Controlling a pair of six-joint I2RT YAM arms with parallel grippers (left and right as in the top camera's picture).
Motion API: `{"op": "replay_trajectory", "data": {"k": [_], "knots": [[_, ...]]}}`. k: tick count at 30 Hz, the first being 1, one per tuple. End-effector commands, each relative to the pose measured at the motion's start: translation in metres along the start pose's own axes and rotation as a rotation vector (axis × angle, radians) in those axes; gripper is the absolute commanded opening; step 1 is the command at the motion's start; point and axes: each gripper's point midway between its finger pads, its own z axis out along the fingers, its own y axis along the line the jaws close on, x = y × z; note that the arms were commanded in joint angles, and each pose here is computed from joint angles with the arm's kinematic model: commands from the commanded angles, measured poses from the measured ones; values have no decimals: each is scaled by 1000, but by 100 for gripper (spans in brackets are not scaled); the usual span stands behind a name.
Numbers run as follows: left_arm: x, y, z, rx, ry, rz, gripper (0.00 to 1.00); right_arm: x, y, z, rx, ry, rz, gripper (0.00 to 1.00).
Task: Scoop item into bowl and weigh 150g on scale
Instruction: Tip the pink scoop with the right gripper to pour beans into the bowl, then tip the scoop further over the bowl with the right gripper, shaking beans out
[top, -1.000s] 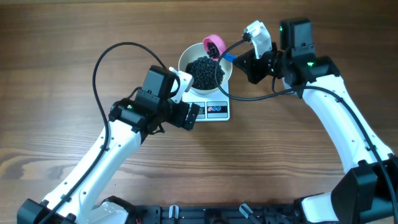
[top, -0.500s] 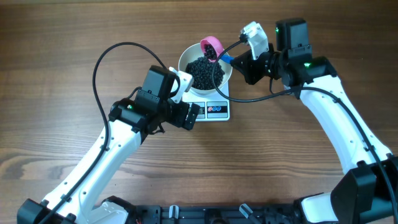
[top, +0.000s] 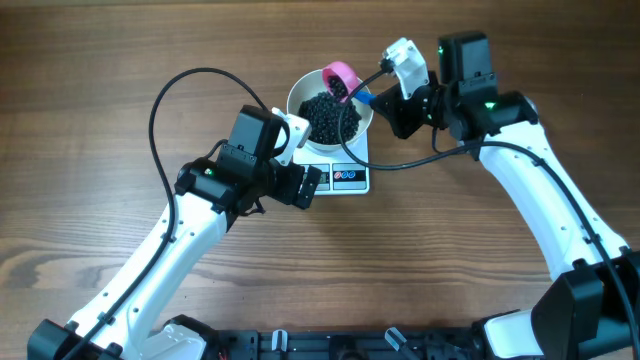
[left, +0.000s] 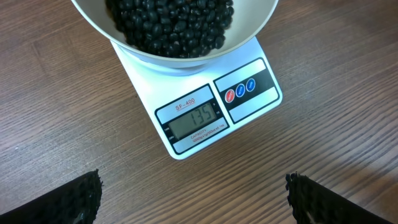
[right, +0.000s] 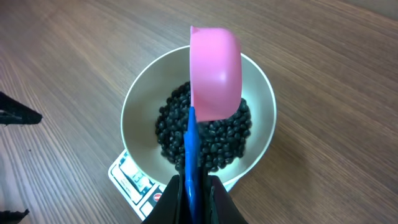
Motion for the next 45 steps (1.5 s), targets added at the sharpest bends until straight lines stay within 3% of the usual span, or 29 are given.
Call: {"op": "replay_trajectory", "data": {"k": [1,7,15,18,21,26,45], "knots": [[-8,-1,-6,10,-27,8,100,-11,5,-6,1,-35,15,4],[-8,-1,-6,10,-28,8,100,-9,15,-5,-35,-30,-70,4],[-8,-1,-6,10,-27,8,100,-14,2,-4,34,-43,26,4],[-8,-1,-6,10,-27,8,100,-14,24,-4,-84,-52,-70,4],[-8,-1,-6,10,-27,8,100,-14,21,-4,-67,-52,-130,5],[-8,-2,-6,10,-27,8,100,-11,0,-4,51,-26,-70,4],[-8,-1,-6,10,-27,8,100,-15,7,-4,14,-47,-22,4]]}}
